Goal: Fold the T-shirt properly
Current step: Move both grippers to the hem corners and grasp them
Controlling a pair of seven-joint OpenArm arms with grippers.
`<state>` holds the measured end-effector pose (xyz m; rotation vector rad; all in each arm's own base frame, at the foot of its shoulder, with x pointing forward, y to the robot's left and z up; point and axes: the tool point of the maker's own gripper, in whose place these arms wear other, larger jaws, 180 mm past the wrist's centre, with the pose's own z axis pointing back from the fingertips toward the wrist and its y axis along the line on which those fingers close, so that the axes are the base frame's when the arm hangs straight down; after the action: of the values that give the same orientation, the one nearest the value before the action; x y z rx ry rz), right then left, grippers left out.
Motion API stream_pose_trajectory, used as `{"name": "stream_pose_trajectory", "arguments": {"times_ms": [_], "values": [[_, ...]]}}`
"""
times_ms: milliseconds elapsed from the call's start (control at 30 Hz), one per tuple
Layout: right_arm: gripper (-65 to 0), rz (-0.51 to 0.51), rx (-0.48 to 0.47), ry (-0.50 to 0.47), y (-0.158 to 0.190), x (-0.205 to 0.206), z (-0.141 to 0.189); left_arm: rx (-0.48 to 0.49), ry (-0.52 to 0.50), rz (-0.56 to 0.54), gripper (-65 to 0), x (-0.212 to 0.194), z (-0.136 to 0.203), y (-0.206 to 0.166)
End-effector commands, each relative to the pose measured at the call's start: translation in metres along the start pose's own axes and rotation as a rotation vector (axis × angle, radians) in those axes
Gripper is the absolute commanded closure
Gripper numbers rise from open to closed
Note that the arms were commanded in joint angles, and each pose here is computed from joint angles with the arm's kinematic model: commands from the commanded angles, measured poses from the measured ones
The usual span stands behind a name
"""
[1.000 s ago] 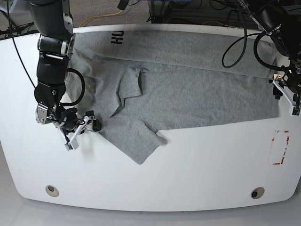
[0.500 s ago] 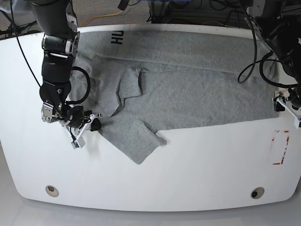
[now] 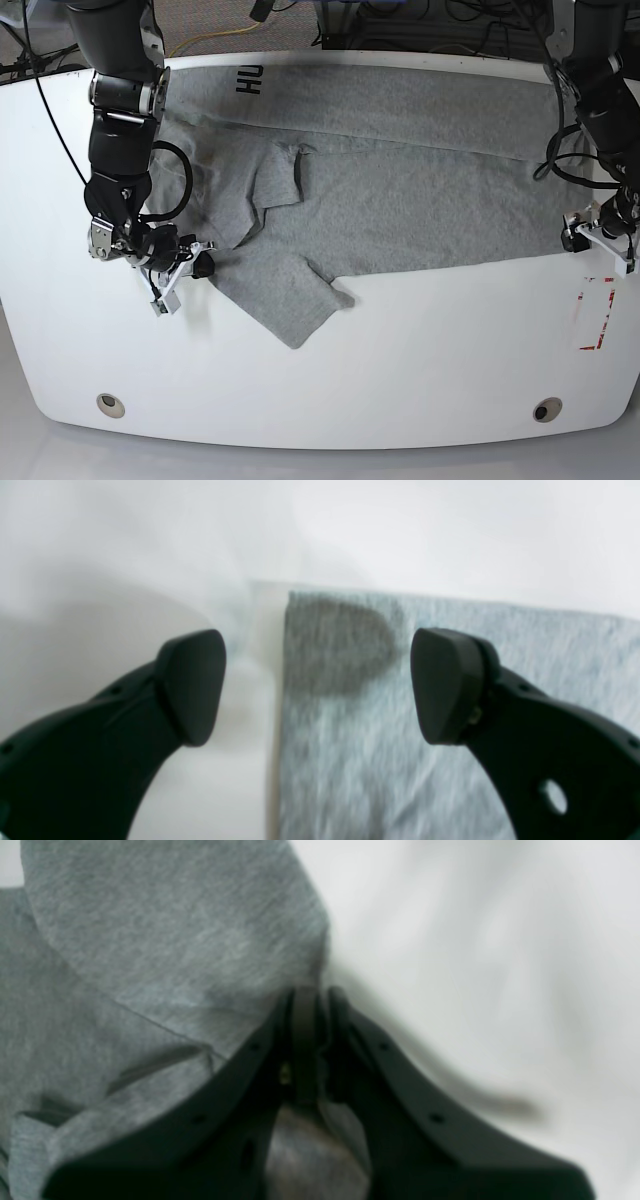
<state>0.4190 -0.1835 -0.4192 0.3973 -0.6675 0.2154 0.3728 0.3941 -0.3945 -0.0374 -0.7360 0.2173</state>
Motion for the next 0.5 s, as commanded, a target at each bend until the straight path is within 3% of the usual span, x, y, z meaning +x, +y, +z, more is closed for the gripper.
{"name": "stream_pose_trajectory", "arguments": {"times_ms": [0,167,200,233,367,433,467], "values": [[-3.0,0.017,-0.007,-0.062,-0.005,0.027,0.008,0.002,-0.044,0.012,-54.6,0.022,0.004,0.006],[-2.1,0.015,-0.006,-0.064,-0.005,0.027,0.009,-0.017,-0.033,0.017,-53.8,0.021,-0.001,-0.001],[-1.7,0.015,-0.007,-0.066,-0.005,0.027,0.009,-0.020,-0.021,-0.005,-50.4,0.020,-0.003,-0.005],[-1.0,0.015,-0.007,-0.066,-0.005,0.027,0.009,-0.023,-0.011,-0.023,-45.4,0.019,-0.004,-0.008],[0.0,0.018,-0.007,-0.071,-0.005,0.031,0.009,-0.035,0.017,-0.088,-10.8,0.017,-0.009,-0.019],[0.0,0.034,-0.011,-0.087,-0.004,0.037,0.012,-0.037,0.017,-0.092,0.0,0.017,-0.010,-0.021],[0.0,0.055,-0.017,-0.095,-0.003,0.042,0.015,-0.039,0.016,-0.092,0.0,0.017,-0.010,-0.023]]}}
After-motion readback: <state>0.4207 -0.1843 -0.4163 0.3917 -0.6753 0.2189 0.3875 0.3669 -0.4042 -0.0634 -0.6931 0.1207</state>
